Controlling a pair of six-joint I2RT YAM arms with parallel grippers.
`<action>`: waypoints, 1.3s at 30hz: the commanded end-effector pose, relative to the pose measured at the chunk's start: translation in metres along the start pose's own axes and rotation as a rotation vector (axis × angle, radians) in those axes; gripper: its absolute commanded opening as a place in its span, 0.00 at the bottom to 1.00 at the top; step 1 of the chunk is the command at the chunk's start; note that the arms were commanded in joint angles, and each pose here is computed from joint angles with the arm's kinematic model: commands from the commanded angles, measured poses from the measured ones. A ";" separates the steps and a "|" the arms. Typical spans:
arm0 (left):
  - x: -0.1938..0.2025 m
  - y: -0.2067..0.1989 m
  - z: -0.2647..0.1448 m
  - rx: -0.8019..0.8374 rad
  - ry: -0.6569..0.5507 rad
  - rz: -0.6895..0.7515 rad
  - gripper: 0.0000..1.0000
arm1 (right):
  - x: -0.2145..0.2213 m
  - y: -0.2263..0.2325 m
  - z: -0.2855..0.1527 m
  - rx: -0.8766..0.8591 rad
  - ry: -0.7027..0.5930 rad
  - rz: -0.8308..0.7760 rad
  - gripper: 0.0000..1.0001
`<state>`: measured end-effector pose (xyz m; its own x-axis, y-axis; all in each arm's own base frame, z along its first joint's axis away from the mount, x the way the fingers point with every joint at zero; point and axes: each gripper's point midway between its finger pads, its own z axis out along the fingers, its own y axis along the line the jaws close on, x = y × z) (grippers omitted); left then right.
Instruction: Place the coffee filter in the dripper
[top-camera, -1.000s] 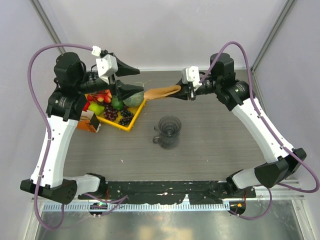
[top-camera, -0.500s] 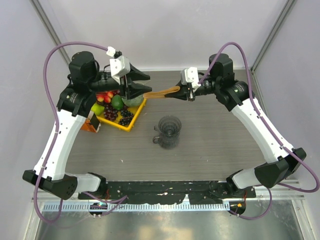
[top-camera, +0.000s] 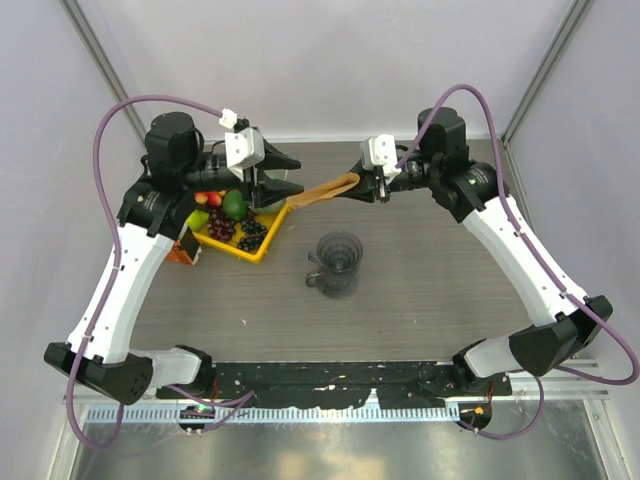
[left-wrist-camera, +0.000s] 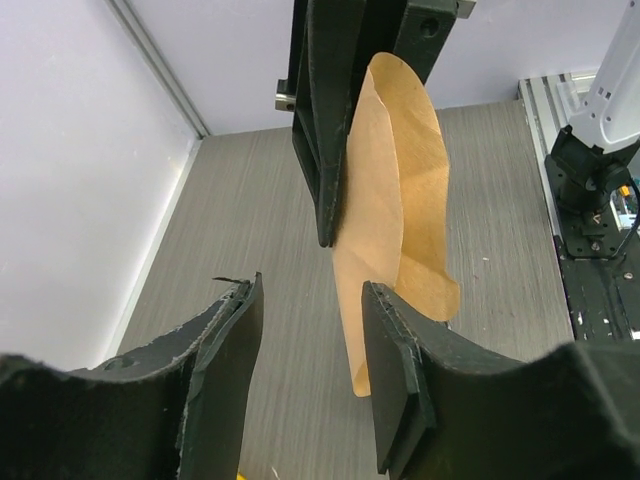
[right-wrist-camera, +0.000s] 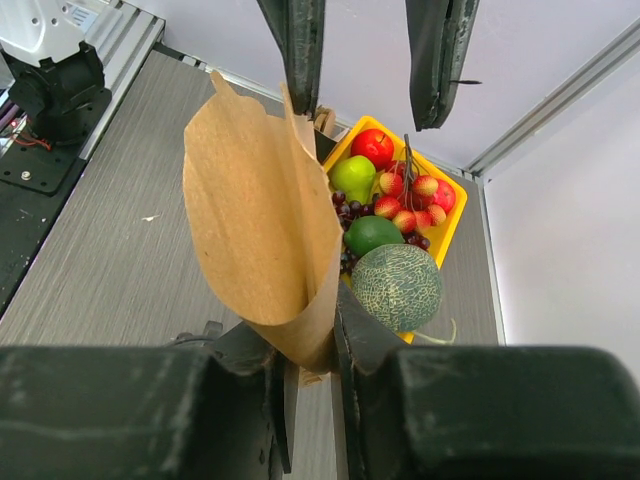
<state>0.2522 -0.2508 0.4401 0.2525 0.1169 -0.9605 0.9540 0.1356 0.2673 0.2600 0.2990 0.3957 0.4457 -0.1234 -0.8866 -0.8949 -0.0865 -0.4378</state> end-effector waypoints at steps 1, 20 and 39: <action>-0.009 -0.013 -0.008 0.011 -0.014 0.086 0.53 | -0.021 0.002 -0.007 0.013 -0.023 -0.065 0.22; -0.001 -0.010 -0.018 -0.038 0.013 0.026 0.48 | -0.024 0.003 -0.004 0.007 -0.027 -0.065 0.24; -0.003 0.018 0.013 -0.148 -0.001 -0.131 0.00 | -0.005 -0.009 -0.015 0.108 0.058 -0.020 0.85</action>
<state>0.2617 -0.2639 0.4134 0.1604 0.1674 -0.9728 0.9614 0.1966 0.1924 0.2563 0.2975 0.3952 0.4530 -0.1476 -0.8792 -0.8915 -0.0638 -0.4486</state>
